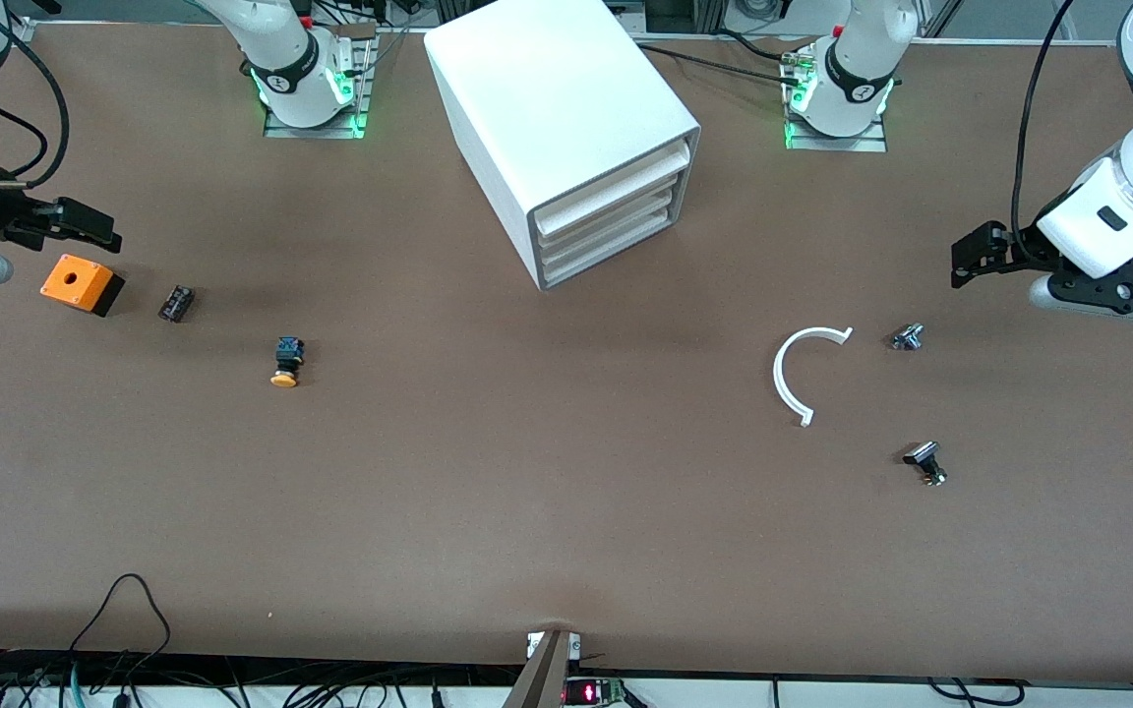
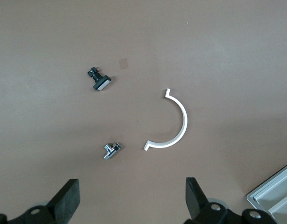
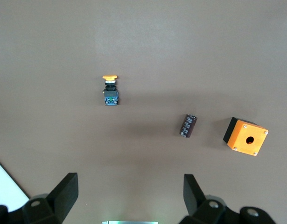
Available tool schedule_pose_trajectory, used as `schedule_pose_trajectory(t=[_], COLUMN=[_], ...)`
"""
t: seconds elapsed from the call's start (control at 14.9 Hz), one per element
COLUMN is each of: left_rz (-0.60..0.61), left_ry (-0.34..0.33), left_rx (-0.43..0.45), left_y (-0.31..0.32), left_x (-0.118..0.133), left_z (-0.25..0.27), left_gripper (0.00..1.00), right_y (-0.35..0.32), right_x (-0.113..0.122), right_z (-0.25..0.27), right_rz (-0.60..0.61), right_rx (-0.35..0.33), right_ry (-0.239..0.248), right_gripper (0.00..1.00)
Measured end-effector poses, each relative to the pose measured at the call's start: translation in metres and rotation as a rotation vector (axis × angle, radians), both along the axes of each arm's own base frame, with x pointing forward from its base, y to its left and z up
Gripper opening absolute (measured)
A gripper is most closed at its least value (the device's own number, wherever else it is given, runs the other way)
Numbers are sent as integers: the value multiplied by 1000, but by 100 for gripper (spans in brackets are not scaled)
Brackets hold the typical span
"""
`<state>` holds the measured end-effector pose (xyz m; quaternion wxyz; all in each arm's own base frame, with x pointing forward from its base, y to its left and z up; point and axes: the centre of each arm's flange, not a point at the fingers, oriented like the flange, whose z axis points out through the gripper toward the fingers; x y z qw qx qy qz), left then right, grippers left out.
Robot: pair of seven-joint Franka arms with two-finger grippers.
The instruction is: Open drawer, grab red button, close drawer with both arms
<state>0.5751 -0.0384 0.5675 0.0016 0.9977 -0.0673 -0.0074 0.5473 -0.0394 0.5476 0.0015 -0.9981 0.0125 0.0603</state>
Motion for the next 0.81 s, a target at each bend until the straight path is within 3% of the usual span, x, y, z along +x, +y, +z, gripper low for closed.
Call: schedule_pose_trajectory(t=[0.81], left_rz=[-10], left_ry=[12], left_rx=[-1], left_y=[-6], left_x=[0], left_z=[-3], left_gripper=[100], right_y=[0], right_x=[0], right_z=[0], right_rz=[0], right_rx=[0], right_ry=[-2], right_gripper=[100])
